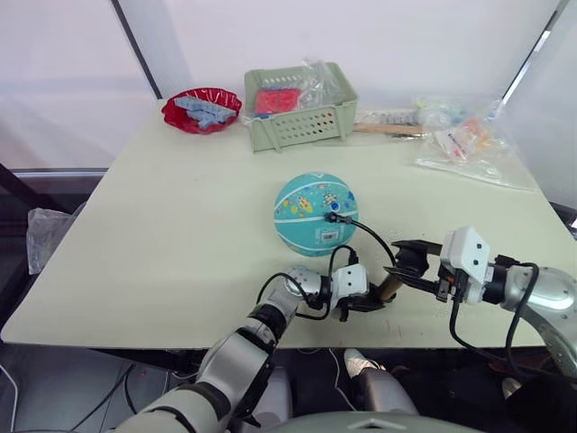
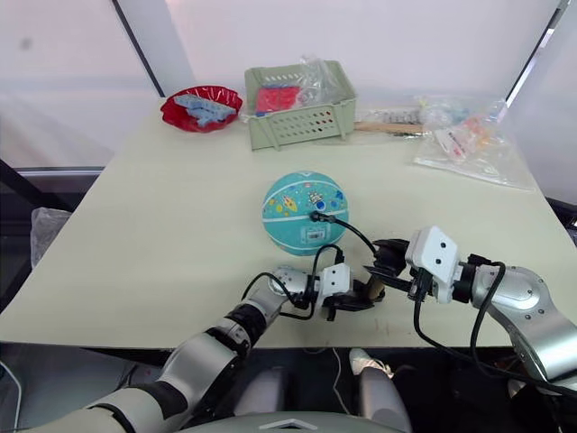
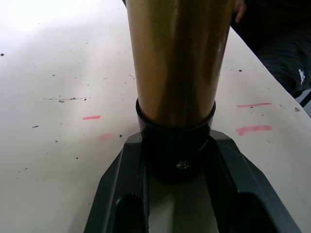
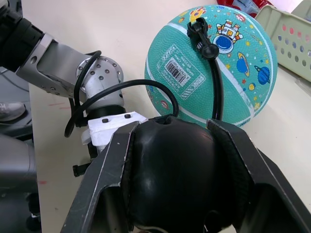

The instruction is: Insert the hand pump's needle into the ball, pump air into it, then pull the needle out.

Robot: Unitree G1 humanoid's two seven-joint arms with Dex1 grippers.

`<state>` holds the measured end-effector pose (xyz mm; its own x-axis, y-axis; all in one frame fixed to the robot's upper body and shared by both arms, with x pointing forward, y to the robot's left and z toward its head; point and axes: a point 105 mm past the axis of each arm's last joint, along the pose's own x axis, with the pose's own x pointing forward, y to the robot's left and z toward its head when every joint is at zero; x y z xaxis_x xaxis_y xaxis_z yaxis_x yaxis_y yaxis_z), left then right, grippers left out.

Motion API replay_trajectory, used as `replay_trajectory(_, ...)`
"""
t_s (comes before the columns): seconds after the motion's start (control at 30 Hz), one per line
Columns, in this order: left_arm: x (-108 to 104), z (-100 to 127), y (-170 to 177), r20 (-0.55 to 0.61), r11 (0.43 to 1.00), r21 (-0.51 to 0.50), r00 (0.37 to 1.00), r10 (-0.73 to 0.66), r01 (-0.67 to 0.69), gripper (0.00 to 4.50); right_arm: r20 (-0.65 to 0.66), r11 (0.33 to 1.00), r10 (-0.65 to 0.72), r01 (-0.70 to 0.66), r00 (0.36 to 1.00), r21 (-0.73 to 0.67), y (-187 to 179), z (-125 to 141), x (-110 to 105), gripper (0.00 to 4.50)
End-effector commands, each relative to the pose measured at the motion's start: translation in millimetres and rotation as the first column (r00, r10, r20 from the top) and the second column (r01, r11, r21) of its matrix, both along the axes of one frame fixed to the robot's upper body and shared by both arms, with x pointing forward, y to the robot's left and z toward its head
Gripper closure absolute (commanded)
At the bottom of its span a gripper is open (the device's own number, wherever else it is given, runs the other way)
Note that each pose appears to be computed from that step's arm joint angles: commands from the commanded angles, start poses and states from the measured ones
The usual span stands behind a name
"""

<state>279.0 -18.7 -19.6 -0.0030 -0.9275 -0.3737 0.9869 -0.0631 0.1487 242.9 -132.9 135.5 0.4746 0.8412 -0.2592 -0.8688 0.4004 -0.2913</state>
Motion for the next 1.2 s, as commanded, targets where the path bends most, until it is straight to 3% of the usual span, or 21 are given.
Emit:
replay_trajectory(0.03, -21, -52, 53, -0.149, 0.977, 0.213, 0.987, 0.057, -0.025, 3.42, -0.060, 0.998, -0.050, 0.048, 0.997, -0.033, -16, -5, 4, 2.84)
replay_trajectory(0.3, -21, -50, 54, -0.149, 0.976, 0.219, 0.988, 0.042, -0.009, 3.42, 0.043, 1.000, 0.004, -0.005, 0.999, 0.022, -33, 90, -1, 2.84)
replay_trajectory(0.53, -23, -52, 53, -0.167, 0.974, 0.225, 0.985, 0.036, 0.002, 3.42, 0.063, 0.998, 0.039, -0.042, 0.997, 0.051, -46, 143, -9, 2.84)
replay_trajectory(0.7, -21, -51, 49, -0.166, 0.976, 0.219, 0.985, 0.043, -0.006, 3.42, 0.070, 0.997, 0.050, -0.053, 0.996, 0.047, -44, 163, -13, 2.84)
replay_trajectory(0.83, -20, -48, 43, -0.157, 0.978, 0.210, 0.987, 0.038, -0.004, 3.42, 0.062, 0.997, 0.055, -0.058, 0.997, 0.057, -36, 158, -11, 2.84)
replay_trajectory(1.2, -20, -49, 43, -0.153, 0.979, 0.202, 0.987, 0.046, -0.015, 3.42, -0.066, 0.998, 0.041, -0.044, 0.997, -0.034, -14, 55, -3, 2.84)
